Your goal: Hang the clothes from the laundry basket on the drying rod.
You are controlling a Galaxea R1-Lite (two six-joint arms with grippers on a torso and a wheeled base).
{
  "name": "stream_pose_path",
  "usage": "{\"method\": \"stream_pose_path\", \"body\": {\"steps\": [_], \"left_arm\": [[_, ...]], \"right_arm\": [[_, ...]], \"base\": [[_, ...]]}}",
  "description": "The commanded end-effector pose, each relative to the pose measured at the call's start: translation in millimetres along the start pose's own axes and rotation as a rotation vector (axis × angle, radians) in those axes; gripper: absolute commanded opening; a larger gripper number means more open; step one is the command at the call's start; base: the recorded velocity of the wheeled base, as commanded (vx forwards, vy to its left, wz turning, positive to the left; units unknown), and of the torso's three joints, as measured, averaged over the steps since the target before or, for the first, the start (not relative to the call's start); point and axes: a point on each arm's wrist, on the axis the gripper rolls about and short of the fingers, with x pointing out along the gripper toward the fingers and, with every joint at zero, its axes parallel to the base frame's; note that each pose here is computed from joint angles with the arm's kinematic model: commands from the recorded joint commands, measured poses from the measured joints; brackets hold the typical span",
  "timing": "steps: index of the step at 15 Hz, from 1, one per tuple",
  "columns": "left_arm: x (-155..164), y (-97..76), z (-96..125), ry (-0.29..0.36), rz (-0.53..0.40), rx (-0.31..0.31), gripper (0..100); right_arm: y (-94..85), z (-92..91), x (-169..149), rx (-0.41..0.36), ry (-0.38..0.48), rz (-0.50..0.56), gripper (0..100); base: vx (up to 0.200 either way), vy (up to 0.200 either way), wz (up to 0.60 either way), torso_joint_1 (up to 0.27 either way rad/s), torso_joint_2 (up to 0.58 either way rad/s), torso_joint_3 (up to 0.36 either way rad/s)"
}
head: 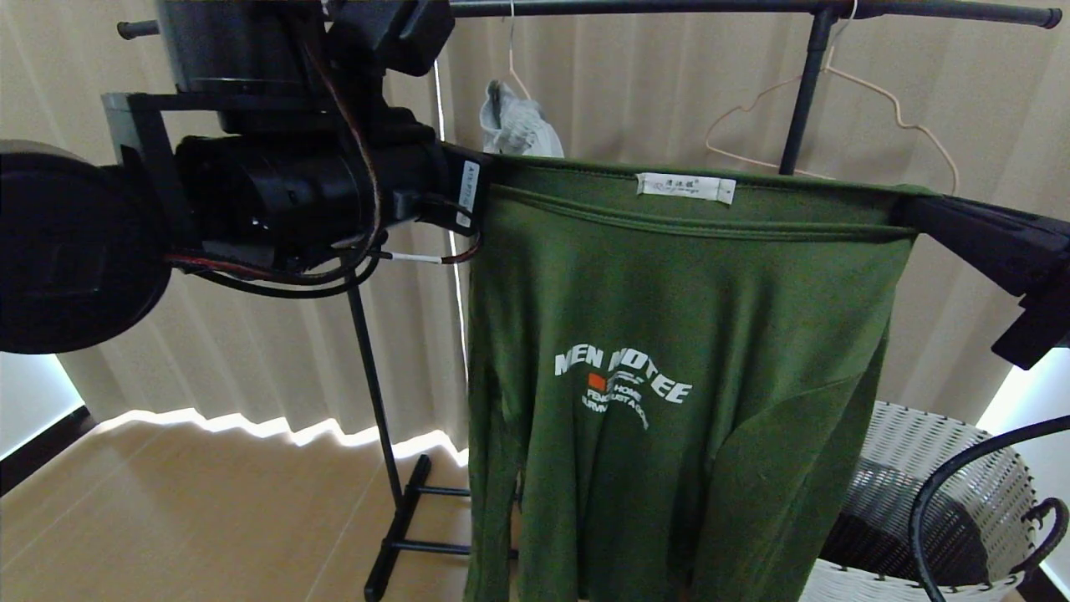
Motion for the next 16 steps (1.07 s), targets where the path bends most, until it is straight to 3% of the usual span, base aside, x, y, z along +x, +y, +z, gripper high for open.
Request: {"method": "stream_pose_path", "body": {"steps": [1,3,9,13,16], "left_arm": [[6.8,-3.2,-5.4,0.018,-0.004,0.005,0],[4.1,-3.3,-9.2,0.032,-0.005,0.010,0],[-52.4,12.0,-10.8,0.025,-0.020,0.023,0],[-95.6,16.1,2.2,-0.002,-0.159,0.022,0],[-108.0,11.2,4.0,-0.019,-0.196,0.023,0]], "right_arm": [[0.6,-0.6,-2.0,0.000,0.000,0.004,0],[1.1,-4.9,4.7,-0.001,0.020,0.001,0],[-11.6,-13.5,42.7,-0.009,0.054,-0.073,0],[-17.5,-20.1,87.4,-0.004,-0.015,-0.099,0],[-18.8,-14.5,119.4,0.028,-0.075,-0.102,0]], "base": [[0.000,0.000,0.00,0.000,0.00,0.000],[0.000,0.000,0.00,0.000,0.00,0.000],[0.000,0.000,0.00,0.000,0.00,0.000],[0.000,0.000,0.00,0.000,0.00,0.000],[0.000,0.000,0.00,0.000,0.00,0.000]]}}
